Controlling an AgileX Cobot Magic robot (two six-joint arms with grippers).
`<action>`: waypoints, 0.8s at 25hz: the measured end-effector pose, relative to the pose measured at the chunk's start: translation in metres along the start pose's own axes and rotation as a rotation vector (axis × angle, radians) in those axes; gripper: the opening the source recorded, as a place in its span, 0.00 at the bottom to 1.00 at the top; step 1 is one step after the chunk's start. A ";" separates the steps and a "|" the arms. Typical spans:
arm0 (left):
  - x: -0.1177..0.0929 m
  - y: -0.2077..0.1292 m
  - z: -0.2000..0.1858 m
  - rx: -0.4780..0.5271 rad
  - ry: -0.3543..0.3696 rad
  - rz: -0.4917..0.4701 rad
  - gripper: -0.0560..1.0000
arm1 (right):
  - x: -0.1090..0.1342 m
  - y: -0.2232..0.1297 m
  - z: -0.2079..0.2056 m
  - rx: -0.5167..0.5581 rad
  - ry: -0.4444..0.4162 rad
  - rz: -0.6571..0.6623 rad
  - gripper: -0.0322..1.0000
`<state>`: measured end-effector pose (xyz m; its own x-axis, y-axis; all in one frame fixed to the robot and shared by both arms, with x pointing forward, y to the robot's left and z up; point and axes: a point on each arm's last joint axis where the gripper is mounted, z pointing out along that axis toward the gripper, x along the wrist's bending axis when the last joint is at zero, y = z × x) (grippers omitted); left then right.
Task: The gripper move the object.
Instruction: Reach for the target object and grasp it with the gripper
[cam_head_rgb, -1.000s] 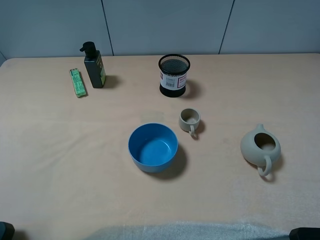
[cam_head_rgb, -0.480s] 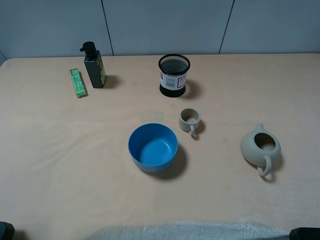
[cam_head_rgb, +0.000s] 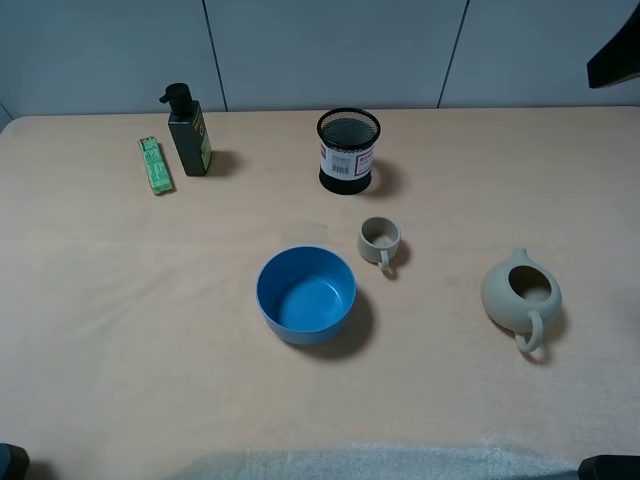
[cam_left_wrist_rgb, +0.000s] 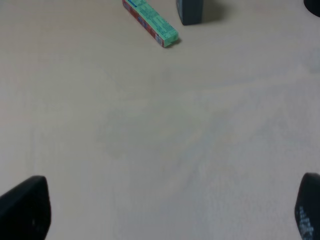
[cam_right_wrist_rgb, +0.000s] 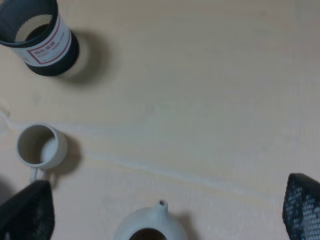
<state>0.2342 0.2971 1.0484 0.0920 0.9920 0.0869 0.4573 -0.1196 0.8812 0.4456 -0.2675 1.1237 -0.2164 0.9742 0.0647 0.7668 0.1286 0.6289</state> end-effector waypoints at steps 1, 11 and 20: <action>0.000 0.000 0.000 0.000 0.000 0.000 0.99 | 0.001 0.005 0.005 0.009 0.004 -0.011 0.70; 0.000 0.000 0.000 0.000 0.000 0.000 0.99 | 0.022 0.053 0.046 0.061 0.060 -0.092 0.70; 0.000 0.000 0.000 0.000 0.000 0.000 0.99 | 0.044 0.087 0.069 0.053 0.096 -0.149 0.70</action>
<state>0.2342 0.2971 1.0484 0.0920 0.9920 0.0869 0.4573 -0.1196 0.8812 0.5441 -0.2007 1.1279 -0.3849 0.9217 0.0486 0.7523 0.2828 0.5951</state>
